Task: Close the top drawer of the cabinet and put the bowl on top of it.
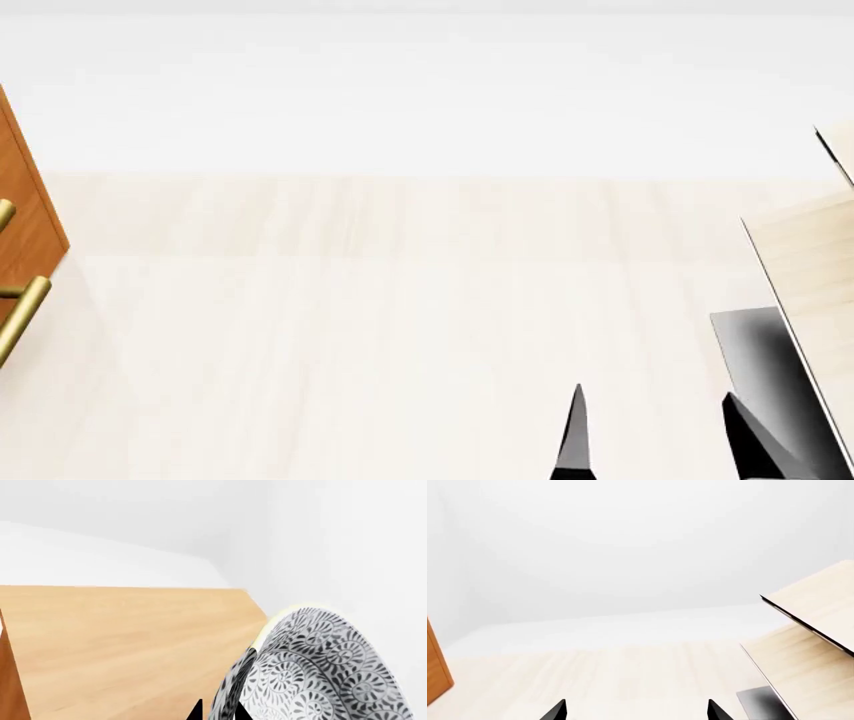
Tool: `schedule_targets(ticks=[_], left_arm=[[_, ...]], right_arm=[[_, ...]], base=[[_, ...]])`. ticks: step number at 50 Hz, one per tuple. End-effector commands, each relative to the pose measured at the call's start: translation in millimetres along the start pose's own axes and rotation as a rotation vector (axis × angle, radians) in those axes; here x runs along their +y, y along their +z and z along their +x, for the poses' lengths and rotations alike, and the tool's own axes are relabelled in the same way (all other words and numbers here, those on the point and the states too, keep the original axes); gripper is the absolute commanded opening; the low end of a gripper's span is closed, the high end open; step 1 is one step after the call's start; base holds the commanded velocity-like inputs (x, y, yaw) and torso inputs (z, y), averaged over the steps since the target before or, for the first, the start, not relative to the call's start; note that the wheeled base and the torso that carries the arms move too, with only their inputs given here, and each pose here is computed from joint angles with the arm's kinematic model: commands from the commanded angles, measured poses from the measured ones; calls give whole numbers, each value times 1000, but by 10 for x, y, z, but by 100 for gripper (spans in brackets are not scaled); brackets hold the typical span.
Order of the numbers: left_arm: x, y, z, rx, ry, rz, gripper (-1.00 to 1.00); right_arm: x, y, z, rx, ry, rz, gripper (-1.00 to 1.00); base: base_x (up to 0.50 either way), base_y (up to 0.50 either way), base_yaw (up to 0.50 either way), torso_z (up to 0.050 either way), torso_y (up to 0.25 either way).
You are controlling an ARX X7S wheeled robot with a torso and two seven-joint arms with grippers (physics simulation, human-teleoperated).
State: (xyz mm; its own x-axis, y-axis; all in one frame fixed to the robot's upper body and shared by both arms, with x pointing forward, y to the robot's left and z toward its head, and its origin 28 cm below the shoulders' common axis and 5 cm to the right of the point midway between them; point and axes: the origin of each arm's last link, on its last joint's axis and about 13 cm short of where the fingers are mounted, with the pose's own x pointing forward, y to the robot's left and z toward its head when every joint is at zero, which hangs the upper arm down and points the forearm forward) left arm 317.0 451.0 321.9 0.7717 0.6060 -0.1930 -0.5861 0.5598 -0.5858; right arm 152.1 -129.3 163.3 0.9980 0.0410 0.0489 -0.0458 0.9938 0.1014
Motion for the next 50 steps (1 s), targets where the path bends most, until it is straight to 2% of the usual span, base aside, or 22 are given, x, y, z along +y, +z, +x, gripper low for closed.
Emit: schedule_targets(ticks=[1,12,36,37,50], left_arm=[[111,-49,67,-9,51,-9,-100],[168,-128,143,5,67,5,-100],[175,-92,108,-5,73,8,-100],[142,-39,90,-9,61,18,100],[149,10,32,1,36,0,100]], right_arm=[[-5,-13,-7,4,-3,-4,100],[9,-10,3,3,1,-7,100],[-1,-36,2,10,2,-2,100],[-3,-50,4,12,3,-2,100],[0,-79,19,18,6,-1,100]], base=[[0,0,0,0,0],[0,0,0,0,0],[0,0,0,0,0],[0,0,0,0,0],[0,0,0,0,0]])
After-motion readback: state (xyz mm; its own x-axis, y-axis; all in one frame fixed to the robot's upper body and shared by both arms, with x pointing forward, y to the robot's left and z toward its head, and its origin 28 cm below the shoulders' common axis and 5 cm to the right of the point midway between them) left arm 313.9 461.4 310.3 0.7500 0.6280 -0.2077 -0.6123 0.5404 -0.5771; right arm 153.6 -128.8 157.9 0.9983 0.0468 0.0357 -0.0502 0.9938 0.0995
